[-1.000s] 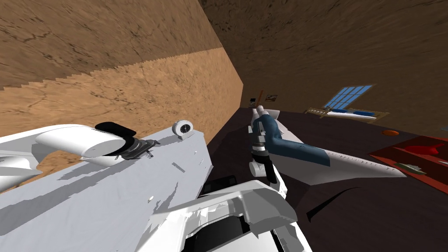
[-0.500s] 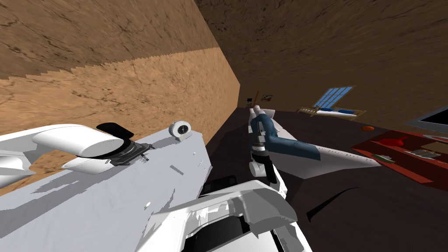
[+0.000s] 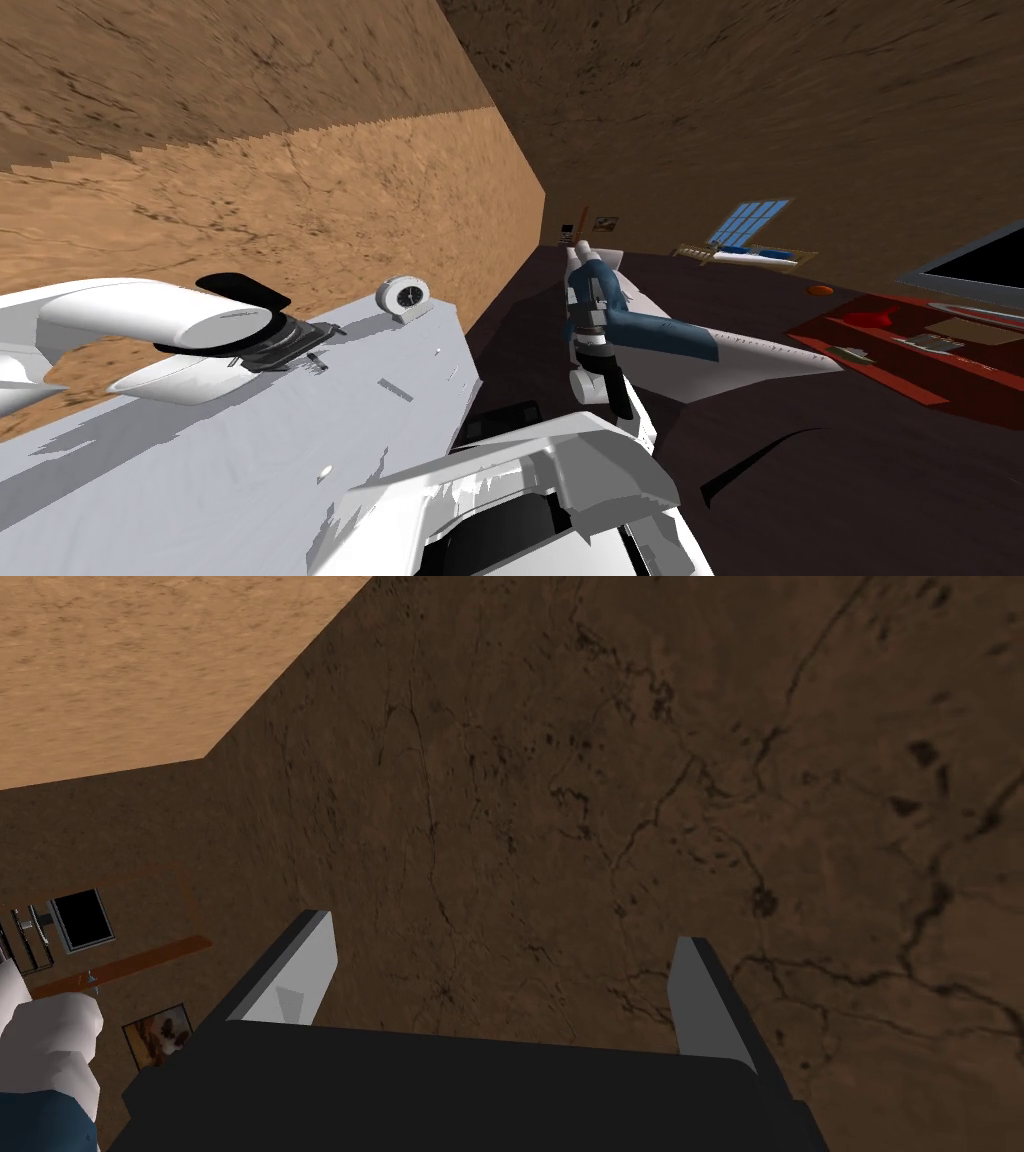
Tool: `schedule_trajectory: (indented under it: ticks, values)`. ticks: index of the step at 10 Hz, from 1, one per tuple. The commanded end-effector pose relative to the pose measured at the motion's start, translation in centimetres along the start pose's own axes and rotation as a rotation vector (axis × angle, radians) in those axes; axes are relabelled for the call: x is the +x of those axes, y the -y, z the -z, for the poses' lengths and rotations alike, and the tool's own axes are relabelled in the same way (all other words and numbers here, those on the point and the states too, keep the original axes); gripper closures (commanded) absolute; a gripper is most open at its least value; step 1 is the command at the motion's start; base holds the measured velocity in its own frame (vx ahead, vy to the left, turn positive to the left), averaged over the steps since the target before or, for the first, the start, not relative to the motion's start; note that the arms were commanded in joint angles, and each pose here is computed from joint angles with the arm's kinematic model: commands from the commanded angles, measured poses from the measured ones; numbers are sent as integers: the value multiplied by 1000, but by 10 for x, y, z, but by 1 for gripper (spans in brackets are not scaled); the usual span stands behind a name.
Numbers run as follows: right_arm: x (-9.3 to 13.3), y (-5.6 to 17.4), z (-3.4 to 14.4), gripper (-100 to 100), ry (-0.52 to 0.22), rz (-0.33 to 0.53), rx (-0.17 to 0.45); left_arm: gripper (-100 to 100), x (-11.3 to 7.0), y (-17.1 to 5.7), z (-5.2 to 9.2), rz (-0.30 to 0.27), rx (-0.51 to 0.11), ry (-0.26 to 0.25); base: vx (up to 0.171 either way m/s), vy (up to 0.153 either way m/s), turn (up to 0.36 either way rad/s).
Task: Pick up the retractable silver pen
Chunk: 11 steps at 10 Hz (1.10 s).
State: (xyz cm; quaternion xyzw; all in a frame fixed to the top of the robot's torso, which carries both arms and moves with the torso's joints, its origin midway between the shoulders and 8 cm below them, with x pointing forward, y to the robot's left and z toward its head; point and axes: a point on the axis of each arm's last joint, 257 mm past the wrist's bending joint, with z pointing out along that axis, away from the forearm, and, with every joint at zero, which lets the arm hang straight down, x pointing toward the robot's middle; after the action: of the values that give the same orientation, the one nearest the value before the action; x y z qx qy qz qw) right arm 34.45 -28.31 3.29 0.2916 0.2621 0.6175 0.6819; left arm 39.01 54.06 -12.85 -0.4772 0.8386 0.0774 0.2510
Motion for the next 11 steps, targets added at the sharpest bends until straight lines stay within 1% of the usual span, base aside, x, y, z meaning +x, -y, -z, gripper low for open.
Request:
schedule_trajectory:
  ticks: [1,2,4,6,7,9,10,11]
  values:
    - [0,0,0,0,0,0,0,-100,-6,-6,-5,16,-16,-3,5,9,1]
    - [0,0,0,0,0,0,0,-100,-24,12,1,7,45,28,-30,-64,-152]
    - [0,0,0,0,0,0,0,-100,-35,-5,-8,7,9,20,-14,-63,-33]
    - [0,0,0,0,0,0,0,-100,-42,-17,-14,40,-15,15,-3,-8,9]
    - [0,0,0,0,0,0,0,-100,-60,1,-8,26,44,47,-13,-55,-124]
    - [0,0,0,0,0,0,0,-100,-67,-14,-15,22,15,40,-15,-63,-51]
    - [0,0,0,0,0,0,0,-100,-71,-23,-19,35,0,35,-16,-22,15]
    - [0,0,0,0,0,0,0,-100,-74,-32,-23,63,-18,29,-5,-3,5]
